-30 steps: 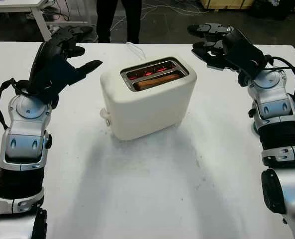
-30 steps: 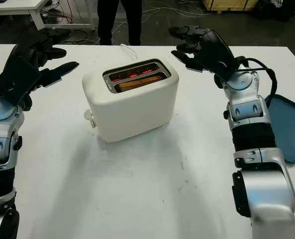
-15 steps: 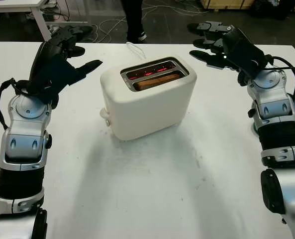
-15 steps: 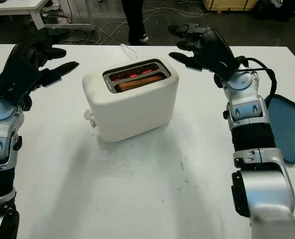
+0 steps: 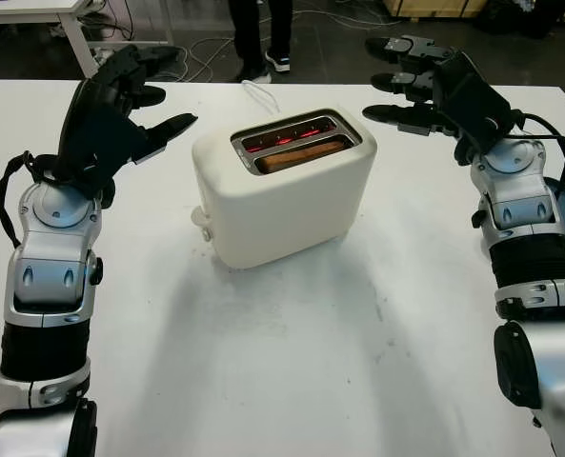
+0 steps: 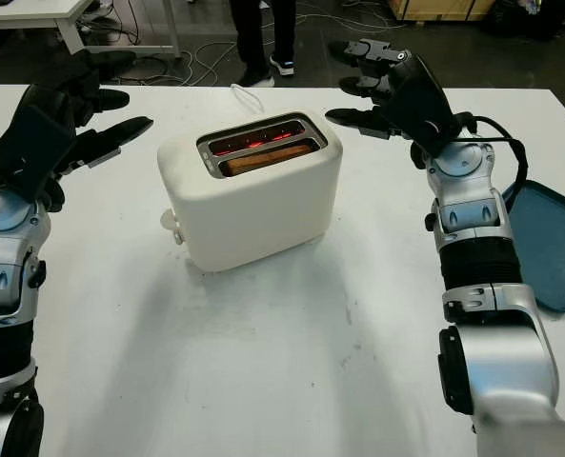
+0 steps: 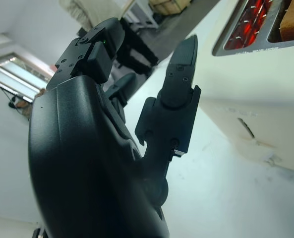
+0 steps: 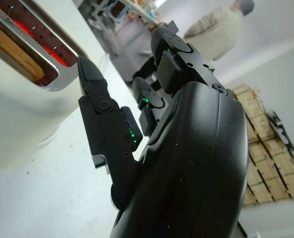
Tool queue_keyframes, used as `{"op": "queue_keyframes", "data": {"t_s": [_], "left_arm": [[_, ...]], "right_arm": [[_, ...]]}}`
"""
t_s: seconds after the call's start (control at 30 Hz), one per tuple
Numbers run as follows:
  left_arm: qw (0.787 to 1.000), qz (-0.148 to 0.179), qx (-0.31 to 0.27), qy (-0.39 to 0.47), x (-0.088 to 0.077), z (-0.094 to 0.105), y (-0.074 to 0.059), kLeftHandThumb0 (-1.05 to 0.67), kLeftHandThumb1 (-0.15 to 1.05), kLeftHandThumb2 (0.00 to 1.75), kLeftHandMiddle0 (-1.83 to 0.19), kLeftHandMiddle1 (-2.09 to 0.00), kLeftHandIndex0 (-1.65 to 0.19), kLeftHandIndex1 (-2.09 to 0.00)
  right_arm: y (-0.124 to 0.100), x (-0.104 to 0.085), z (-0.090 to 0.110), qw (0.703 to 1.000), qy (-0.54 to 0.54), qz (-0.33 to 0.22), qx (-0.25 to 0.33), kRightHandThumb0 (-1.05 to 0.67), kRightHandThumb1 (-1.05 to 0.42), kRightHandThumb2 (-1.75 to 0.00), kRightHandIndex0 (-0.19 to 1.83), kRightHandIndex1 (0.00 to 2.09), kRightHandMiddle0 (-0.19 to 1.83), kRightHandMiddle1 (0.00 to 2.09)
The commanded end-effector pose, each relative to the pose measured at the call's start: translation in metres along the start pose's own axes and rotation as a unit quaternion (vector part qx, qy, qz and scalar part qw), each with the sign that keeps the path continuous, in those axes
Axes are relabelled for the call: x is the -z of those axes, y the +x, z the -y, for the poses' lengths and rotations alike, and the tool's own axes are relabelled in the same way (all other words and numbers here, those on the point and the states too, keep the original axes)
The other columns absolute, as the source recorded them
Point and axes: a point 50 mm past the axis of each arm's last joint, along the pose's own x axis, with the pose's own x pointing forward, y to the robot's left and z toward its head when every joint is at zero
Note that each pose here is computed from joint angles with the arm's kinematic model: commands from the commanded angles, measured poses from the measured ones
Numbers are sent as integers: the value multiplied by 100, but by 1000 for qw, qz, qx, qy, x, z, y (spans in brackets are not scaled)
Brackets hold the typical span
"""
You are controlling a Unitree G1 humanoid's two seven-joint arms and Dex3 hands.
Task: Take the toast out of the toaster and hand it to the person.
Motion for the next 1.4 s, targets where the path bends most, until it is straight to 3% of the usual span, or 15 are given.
{"op": "queue_keyframes", "data": {"t_s": [0.0,0.27,0.6,0.83,1.1,1.37], "left_arm": [[1000,16,-7,3,-3,-3,1,-10,81,5,-2,-105,-29,-46],[1000,24,0,-6,-1,-5,1,0,79,3,0,-108,-27,-50],[1000,26,-2,-3,-2,-5,2,-3,78,3,0,-110,-24,-56],[1000,26,-5,-11,-3,-5,3,-8,80,4,0,-111,-24,-61],[1000,27,-9,3,-6,-5,3,-28,84,6,-4,-114,-25,-66],[999,28,-5,16,-6,-5,4,-30,87,6,-6,-114,-24,-68]], "right_arm": [[0,-1,2,1000,8,10,9,-9,-75,0,55,21,58,3],[1,0,2,1000,9,11,12,-10,-75,0,56,18,58,2],[1,0,3,1000,2,16,14,-11,-76,0,58,16,59,2],[1,1,3,1000,2,15,15,-15,-76,0,60,15,59,2],[2,0,3,1000,4,20,17,-17,-77,0,60,13,60,1],[3,-1,4,1000,10,21,14,-18,-76,0,63,13,61,2]]}}
